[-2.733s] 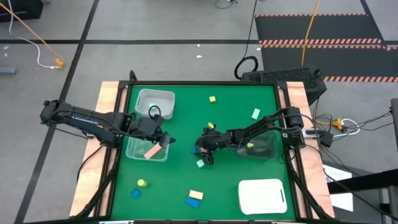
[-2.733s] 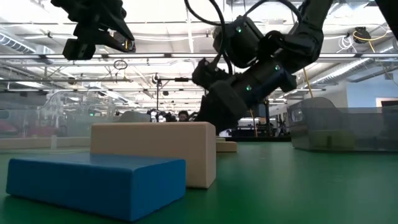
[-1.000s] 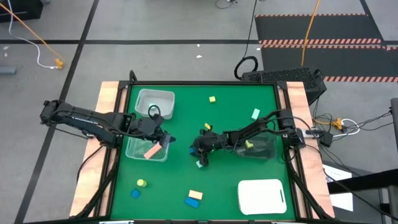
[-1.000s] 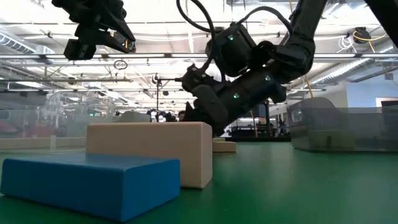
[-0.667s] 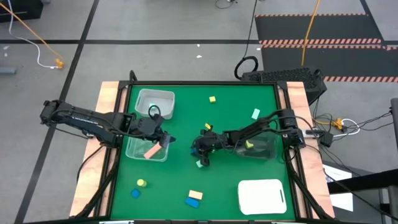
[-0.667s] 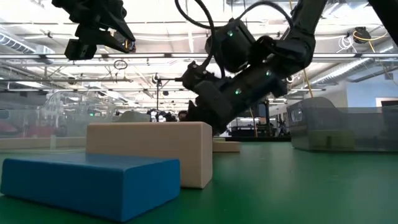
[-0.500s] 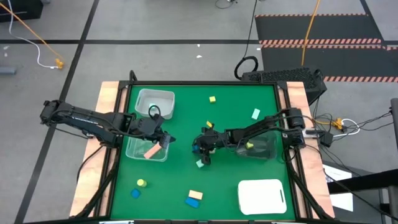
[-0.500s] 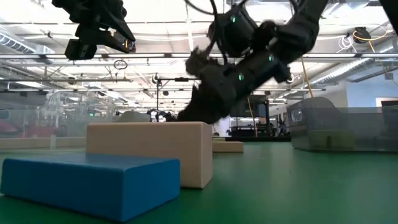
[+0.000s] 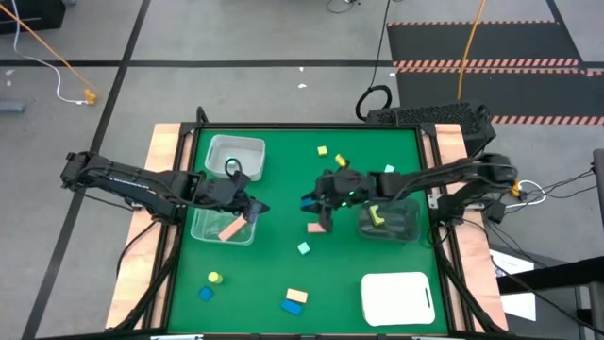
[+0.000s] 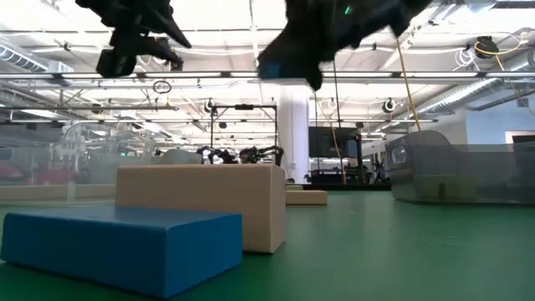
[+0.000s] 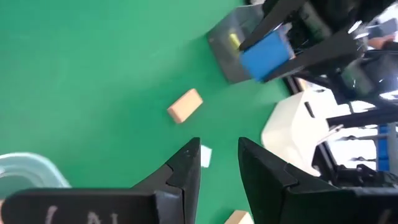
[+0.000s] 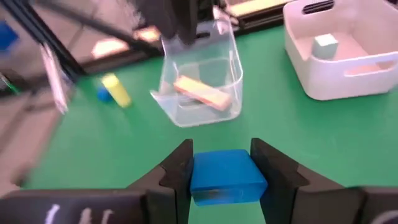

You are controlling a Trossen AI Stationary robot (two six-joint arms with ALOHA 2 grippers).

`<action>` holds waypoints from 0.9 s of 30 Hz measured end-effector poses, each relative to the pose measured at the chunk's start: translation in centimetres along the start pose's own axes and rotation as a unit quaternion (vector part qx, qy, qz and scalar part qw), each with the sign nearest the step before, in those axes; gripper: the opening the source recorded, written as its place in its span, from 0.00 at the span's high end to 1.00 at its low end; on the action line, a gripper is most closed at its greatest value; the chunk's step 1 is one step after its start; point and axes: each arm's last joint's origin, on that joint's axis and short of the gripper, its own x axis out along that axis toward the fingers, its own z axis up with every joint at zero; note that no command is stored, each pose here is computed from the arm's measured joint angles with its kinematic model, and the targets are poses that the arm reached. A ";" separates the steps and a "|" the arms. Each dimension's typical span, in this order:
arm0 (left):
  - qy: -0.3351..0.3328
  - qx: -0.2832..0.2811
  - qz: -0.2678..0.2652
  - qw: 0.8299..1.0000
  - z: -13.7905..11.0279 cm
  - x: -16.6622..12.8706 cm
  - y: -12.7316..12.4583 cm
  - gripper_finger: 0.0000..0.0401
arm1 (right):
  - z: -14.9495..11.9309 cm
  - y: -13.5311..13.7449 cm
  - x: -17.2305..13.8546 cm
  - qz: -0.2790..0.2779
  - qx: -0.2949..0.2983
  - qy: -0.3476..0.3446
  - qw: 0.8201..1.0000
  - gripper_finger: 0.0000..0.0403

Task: Sort & place blocks by color
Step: Put the top blue block into the white bin

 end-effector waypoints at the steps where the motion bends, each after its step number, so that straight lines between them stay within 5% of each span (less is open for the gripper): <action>1: -0.003 0.005 -0.006 1.000 0.0 0.0 -0.1 0.73 | 0.4 0.2 -0.9 0.011 0.022 0.003 1.000 0.71; 8: -0.011 0.046 -0.024 0.999 0.1 0.0 -0.5 0.73 | 0.8 2.0 -5.5 0.123 0.165 0.093 0.974 0.70; 14: 0.015 0.047 -0.037 0.998 0.0 0.0 -0.5 0.73 | -1.5 4.6 -7.3 0.199 0.213 0.247 0.924 0.70; 23: 0.122 0.045 -0.096 0.987 -2.1 -0.5 -1.6 0.73 | -6.1 10.4 -9.4 0.169 0.262 0.417 0.854 0.70; 27: 0.172 0.057 -0.119 0.976 -4.0 -1.1 -2.3 0.73 | -7.2 12.8 -10.2 0.138 0.298 0.416 0.848 0.70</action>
